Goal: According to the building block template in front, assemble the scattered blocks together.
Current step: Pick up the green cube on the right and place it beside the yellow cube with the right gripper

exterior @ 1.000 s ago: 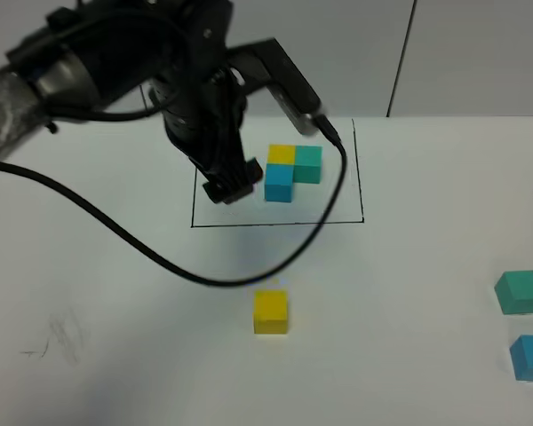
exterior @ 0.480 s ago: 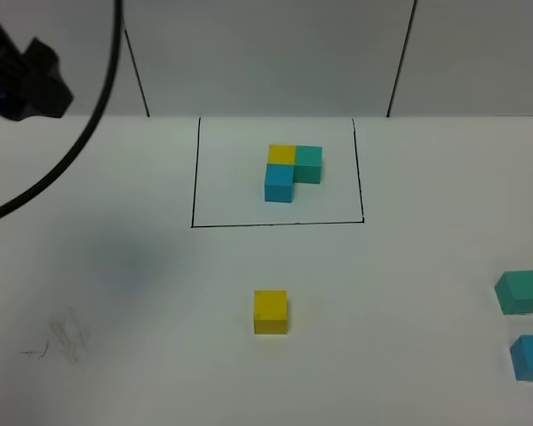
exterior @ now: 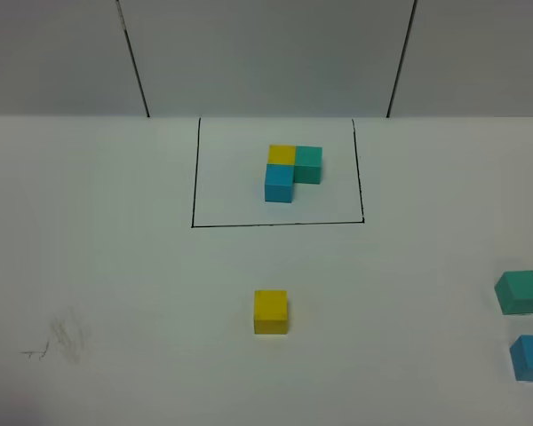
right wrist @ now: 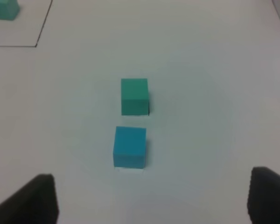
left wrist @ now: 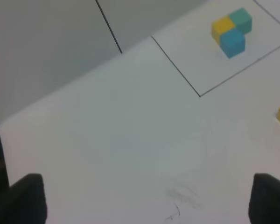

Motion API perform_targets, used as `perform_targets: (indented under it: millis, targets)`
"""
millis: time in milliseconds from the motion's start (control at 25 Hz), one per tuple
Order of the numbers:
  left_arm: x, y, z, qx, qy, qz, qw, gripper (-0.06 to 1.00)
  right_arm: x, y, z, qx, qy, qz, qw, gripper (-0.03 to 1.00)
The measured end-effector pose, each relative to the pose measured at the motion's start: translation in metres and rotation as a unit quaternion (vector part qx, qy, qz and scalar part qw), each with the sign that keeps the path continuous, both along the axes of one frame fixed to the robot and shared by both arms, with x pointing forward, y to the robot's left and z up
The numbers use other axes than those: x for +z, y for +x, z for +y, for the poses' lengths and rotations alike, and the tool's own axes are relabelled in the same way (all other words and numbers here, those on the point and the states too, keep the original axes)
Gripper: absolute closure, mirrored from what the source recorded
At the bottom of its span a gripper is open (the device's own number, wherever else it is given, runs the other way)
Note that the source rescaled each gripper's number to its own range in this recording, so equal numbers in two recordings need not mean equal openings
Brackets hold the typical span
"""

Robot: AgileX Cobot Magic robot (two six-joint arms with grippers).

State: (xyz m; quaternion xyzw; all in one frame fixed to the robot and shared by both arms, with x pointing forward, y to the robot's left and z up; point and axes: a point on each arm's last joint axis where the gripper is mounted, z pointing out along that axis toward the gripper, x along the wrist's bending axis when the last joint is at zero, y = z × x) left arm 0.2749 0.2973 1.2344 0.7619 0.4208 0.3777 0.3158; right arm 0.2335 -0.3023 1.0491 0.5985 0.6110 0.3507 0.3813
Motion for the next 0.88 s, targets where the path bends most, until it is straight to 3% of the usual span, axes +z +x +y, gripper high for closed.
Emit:
perform_targets:
  millis: [160, 240, 400, 520, 680, 880]
  targets:
    - [-0.022, -0.077, 0.020, -0.001, -0.034, -0.093, 0.995, 0.08, 0.000, 0.000, 0.000, 0.000, 0.000, 0.000, 1.000, 0.29]
    - [-0.037, -0.106, 0.026, 0.004, -0.070, -0.128, 0.989, 0.08, 0.000, 0.000, 0.000, 0.000, 0.000, 0.000, 1.000, 0.29]
    - [-0.071, -0.136, 0.033, 0.030, -0.142, -0.155, 0.977, 0.10, 0.000, 0.000, 0.000, 0.000, 0.000, 0.000, 1.000, 0.29]
    - [-0.089, -0.128, 0.030, 0.048, -0.160, -0.127, 0.978, 0.12, 0.000, 0.000, 0.000, 0.000, 0.000, 0.000, 1.000, 0.29]
    - [-0.119, -0.098, 0.020, 0.077, -0.162, -0.052, 0.983, 0.13, 0.000, 0.000, 0.000, 0.000, 0.000, 0.000, 1.000, 0.29]
    - [-0.157, -0.066, 0.010, 0.088, -0.179, 0.008, 0.980, 0.15, 0.000, 0.000, 0.000, 0.000, 0.000, 0.000, 1.000, 0.29]
